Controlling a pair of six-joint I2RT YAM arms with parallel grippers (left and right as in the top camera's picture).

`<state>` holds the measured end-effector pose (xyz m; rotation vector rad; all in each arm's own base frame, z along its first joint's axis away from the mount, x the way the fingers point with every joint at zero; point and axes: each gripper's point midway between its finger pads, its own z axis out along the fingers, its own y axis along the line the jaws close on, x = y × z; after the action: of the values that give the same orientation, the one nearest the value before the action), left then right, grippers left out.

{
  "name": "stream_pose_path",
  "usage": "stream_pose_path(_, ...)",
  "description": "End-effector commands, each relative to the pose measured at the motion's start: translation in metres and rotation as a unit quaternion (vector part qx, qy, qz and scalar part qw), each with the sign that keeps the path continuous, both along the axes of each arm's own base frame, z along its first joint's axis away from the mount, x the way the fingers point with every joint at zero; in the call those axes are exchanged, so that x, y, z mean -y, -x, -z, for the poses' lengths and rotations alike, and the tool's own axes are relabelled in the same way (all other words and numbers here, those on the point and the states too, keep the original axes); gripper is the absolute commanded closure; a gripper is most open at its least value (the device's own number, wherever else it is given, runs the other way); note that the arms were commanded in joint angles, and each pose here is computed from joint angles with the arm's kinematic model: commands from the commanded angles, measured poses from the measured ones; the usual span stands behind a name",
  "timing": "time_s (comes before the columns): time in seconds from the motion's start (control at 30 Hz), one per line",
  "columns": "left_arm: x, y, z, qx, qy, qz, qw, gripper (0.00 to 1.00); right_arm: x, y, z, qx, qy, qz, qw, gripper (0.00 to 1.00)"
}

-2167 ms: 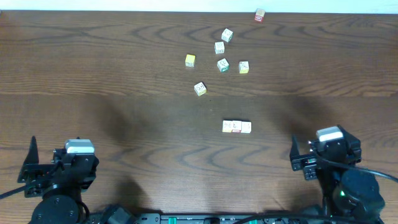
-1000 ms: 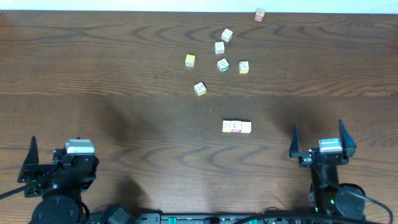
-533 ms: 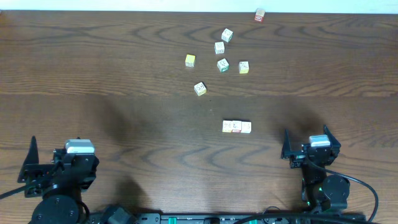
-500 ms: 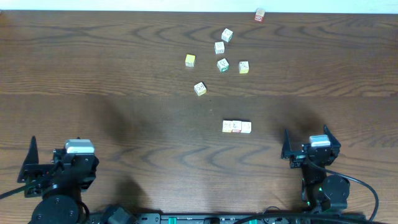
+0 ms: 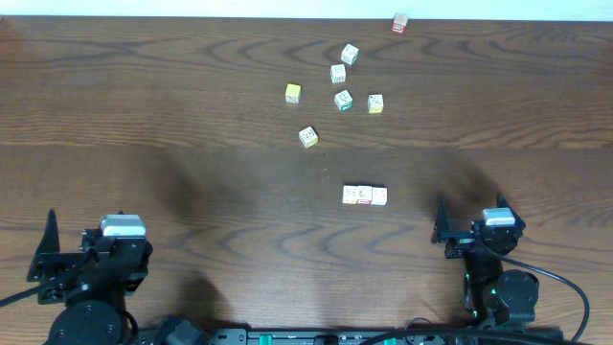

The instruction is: Lift 3 blocks

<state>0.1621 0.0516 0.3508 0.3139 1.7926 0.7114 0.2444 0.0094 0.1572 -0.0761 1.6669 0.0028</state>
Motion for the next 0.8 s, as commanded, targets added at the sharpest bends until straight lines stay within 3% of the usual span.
stream_pose_path(0.0, -0.001, 0.001, 0.0, 0.003, 0.007, -0.004, 1.0, 0.21, 0.0, 0.0, 0.001, 0.001, -0.01, 0.001, 1.0, 0.01)
stream_pose_path(0.33, -0.005, 0.002, 0.0, 0.004, 0.007, -0.016, 1.0, 0.2, 0.0, 0.0, 0.001, 0.001, -0.01, 0.001, 1.0, 0.01)
stream_pose_path(0.5, 0.042, -0.005, 0.02, -0.016, 0.184, 0.078, 0.98, 0.2, 0.0, 0.0, 0.001, 0.001, -0.01, 0.001, 1.0, 0.01)
stream_pose_path(0.67, 0.052, -0.025, 0.045, -0.011, 0.27, 0.064, 0.961, 0.21, 0.0, 0.0, 0.001, 0.001, -0.01, 0.001, 1.0, 0.01)
stream_pose_path(0.77, 0.059, -0.047, 0.047, 0.073, 0.3, 0.095, 0.946, 0.21, 0.0, 0.0, 0.001, 0.001, -0.01, 0.001, 1.0, 0.01)
